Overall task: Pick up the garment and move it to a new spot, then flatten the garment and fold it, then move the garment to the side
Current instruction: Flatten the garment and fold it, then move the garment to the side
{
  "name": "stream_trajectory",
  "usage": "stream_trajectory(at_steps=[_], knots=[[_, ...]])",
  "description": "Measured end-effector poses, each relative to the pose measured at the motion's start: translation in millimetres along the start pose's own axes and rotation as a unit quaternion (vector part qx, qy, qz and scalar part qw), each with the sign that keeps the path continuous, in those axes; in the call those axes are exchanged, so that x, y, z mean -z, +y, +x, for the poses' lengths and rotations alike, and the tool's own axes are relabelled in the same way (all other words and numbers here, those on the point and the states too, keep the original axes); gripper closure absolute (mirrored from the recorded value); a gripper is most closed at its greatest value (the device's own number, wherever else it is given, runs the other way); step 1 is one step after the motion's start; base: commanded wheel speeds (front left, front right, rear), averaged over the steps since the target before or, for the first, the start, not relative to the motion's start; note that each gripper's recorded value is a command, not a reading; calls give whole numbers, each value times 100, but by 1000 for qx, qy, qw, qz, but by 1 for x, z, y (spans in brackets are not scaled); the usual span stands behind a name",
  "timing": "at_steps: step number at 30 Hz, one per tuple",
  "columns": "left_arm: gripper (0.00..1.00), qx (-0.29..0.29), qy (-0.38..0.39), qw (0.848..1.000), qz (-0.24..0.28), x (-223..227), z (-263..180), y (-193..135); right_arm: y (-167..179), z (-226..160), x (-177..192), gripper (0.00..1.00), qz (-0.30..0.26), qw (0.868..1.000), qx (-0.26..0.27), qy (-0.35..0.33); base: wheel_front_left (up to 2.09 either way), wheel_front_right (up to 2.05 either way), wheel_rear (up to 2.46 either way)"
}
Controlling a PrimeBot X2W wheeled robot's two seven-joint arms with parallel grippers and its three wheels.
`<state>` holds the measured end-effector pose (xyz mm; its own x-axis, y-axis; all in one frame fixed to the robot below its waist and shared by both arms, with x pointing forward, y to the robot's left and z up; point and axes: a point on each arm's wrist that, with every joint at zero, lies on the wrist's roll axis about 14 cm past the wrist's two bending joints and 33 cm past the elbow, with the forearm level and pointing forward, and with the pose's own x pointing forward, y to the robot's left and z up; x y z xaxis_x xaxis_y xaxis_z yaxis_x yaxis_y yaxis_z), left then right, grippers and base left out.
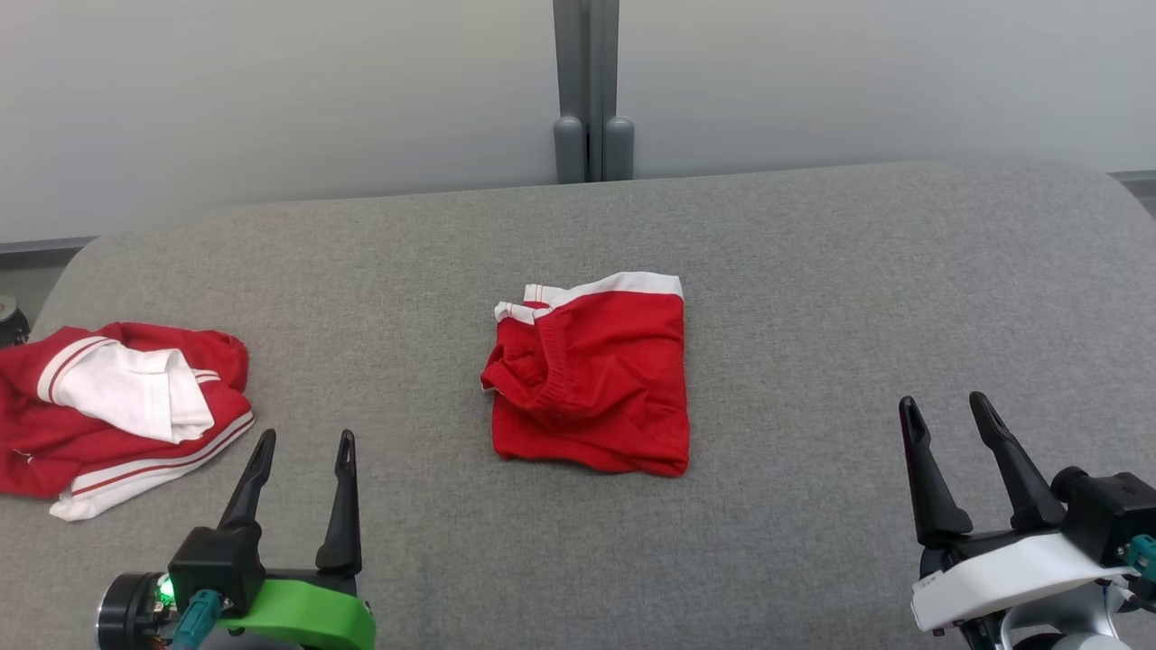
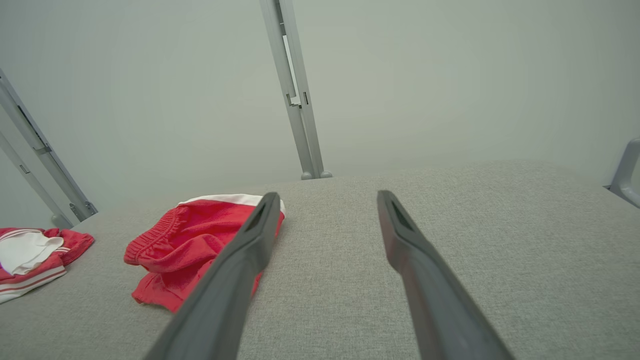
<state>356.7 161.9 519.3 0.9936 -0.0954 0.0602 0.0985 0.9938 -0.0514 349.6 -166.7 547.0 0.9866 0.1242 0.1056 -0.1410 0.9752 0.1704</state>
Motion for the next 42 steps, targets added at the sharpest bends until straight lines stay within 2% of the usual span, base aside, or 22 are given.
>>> stream_trajectory(at_steps=[24,31,34,42], knots=[[0,-11,1,1000,0,5,7,7,-2,4,7,0,-2,1000,4,18,0,0,0],[0,-7,-37,999,10,-15,28,8,-2,26,17,0,-13,999,-12,38,0,0,0],[0,-5,-53,999,7,-23,43,5,5,44,31,0,-18,997,-35,59,0,0,0],[0,-17,-55,998,3,-15,70,11,40,90,100,0,10,986,-99,136,0,0,0]])
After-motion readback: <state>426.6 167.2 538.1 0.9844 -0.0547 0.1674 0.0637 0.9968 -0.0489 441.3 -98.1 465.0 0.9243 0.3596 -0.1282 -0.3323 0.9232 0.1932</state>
